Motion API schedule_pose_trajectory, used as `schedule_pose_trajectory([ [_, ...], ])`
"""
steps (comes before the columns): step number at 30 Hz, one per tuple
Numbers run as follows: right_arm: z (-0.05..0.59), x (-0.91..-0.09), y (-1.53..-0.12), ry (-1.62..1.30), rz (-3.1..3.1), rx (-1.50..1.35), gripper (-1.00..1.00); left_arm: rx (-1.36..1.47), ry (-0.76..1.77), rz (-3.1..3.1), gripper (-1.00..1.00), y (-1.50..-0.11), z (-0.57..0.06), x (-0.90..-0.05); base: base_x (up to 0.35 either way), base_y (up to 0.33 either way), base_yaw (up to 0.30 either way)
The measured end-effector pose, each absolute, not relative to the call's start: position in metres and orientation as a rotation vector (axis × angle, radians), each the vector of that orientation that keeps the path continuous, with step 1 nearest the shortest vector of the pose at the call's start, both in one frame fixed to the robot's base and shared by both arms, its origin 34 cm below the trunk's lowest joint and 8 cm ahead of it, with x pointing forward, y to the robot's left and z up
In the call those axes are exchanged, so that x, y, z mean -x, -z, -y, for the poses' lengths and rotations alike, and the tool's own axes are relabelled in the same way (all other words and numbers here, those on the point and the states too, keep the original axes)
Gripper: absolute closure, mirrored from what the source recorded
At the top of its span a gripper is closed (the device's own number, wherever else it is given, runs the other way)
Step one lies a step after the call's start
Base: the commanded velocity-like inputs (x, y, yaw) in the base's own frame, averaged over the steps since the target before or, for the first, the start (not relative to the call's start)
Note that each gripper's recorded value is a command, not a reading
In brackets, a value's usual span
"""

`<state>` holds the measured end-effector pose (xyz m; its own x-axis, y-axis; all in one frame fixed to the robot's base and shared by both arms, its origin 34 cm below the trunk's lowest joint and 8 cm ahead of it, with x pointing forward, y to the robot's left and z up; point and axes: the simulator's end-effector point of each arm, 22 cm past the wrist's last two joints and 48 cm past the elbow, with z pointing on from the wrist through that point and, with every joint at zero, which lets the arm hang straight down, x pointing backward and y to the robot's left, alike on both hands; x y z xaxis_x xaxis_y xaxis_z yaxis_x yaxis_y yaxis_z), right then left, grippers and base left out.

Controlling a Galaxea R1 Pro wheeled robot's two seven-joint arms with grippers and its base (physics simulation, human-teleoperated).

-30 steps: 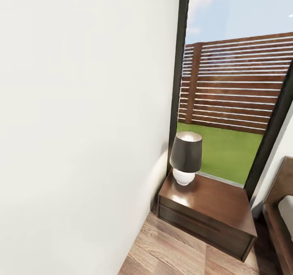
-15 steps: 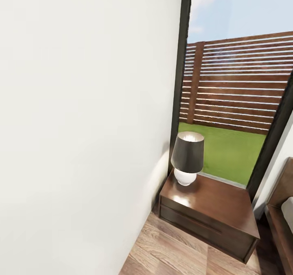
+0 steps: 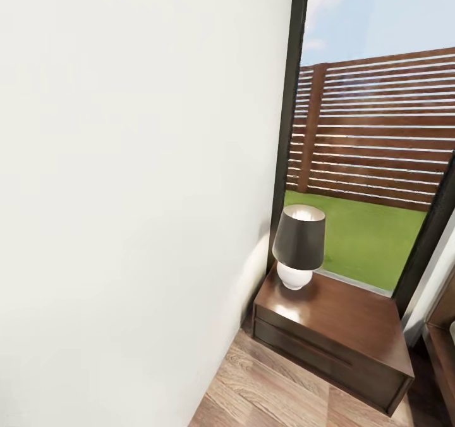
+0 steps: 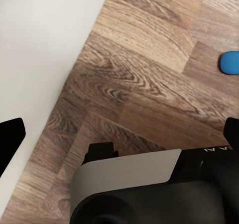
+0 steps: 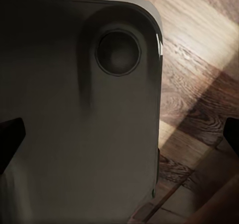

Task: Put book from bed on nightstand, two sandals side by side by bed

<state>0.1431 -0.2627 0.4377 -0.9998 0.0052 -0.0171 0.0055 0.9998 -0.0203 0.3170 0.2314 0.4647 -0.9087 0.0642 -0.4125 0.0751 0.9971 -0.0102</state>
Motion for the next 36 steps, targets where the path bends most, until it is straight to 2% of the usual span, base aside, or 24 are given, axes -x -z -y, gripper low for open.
schedule_pose_trajectory([
  [36, 0.2618, -0.1490, -0.4377, 0.027, -3.111, -0.005, -1.00, -0.098, 0.036, -2.715, -1.00, -0.4648, -0.2315, -0.3171, 0.000, 0.000, 0.003],
])
